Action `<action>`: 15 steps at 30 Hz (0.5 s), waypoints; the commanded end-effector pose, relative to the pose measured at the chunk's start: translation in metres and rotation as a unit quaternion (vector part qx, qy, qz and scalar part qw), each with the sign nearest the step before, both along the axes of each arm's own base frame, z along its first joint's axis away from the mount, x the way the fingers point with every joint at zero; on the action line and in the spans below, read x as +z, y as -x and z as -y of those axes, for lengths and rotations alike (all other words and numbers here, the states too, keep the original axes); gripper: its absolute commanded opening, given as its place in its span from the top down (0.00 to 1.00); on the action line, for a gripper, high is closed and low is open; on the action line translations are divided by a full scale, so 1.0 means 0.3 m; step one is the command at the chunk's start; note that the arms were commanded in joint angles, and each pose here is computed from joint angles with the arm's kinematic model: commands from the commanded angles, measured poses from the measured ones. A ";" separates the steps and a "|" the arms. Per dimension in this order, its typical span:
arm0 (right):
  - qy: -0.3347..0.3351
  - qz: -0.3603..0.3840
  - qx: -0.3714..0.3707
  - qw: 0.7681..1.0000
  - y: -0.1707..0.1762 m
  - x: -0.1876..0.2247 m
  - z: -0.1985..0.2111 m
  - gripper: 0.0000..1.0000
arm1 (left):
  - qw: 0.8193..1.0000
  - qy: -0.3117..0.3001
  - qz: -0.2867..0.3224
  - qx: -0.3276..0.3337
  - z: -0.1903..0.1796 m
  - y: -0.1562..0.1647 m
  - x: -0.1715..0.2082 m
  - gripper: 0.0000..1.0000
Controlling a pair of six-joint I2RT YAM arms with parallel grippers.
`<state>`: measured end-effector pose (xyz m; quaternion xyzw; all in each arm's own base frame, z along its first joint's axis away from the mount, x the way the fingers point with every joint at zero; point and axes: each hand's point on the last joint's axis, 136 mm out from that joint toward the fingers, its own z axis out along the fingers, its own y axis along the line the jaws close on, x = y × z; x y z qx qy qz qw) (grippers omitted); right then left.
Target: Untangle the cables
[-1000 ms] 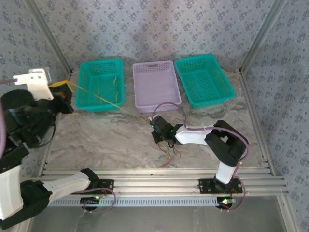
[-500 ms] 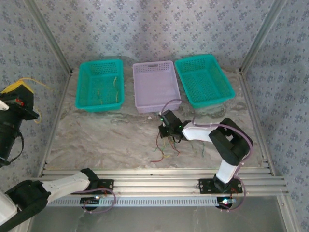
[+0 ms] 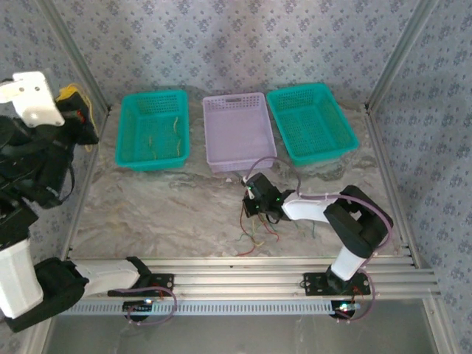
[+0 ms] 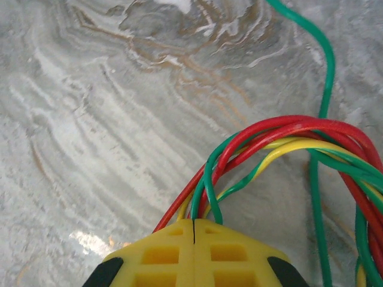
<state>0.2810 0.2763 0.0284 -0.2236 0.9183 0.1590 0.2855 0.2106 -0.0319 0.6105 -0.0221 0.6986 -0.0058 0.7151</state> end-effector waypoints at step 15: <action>0.017 -0.004 0.027 0.999 0.050 -0.004 0.014 1.00 | 0.995 -0.063 0.071 0.033 0.125 -0.200 0.136 1.00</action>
